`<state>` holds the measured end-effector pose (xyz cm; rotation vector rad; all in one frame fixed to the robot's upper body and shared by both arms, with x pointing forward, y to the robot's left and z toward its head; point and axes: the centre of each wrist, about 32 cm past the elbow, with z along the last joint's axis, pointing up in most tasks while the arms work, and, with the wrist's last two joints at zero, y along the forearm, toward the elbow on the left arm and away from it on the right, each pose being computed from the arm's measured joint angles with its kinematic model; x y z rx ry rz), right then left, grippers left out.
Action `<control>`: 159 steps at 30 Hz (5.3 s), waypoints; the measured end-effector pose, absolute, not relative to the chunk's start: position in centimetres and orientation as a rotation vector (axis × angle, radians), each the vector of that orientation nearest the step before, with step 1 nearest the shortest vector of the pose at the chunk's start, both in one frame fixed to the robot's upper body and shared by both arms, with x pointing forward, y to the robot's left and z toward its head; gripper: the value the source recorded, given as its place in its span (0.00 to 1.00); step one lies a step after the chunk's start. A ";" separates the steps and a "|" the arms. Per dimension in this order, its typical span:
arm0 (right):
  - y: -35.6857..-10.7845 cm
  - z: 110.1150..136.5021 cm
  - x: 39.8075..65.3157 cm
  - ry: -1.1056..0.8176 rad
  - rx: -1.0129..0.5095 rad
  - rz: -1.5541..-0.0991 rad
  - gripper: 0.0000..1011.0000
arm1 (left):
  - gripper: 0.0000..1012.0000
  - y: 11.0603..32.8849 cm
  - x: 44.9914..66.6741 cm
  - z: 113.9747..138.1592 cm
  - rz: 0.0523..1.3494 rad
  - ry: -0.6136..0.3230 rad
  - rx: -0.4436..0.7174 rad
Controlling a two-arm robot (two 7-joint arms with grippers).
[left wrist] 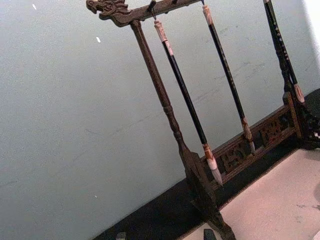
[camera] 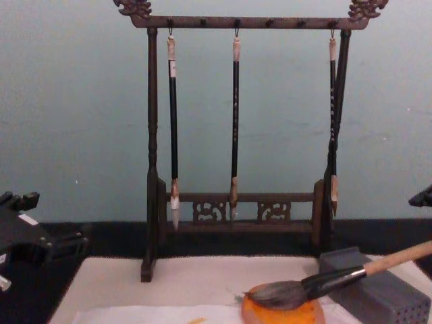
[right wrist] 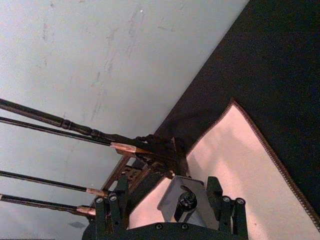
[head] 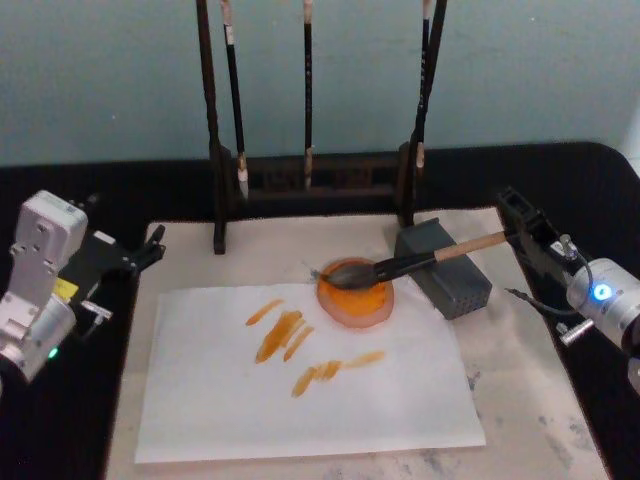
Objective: Pick up the brush from the inkstone, write on the paper, then place the brush back to its original position.
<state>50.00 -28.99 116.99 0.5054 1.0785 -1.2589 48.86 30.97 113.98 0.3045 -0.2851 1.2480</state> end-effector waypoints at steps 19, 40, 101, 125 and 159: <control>-28.2 118.1 47.8 1.086 0.540 -1.314 0.99 | 0.99 31.0 48.9 114.0 1.248 -0.285 0.304; -25.8 121.1 45.1 0.663 0.405 -1.394 0.99 | 0.99 31.0 48.9 114.0 1.248 -0.285 0.305; -24.9 119.1 55.1 0.093 -0.031 -1.275 0.99 | 0.99 31.0 48.9 114.0 1.248 -0.285 0.304; -24.8 119.1 55.0 0.093 -0.030 -1.276 0.99 | 0.99 31.0 48.9 114.0 1.248 -0.285 0.305; -24.8 119.1 55.0 0.094 -0.030 -1.276 0.99 | 0.99 31.0 48.9 114.0 1.248 -0.285 0.305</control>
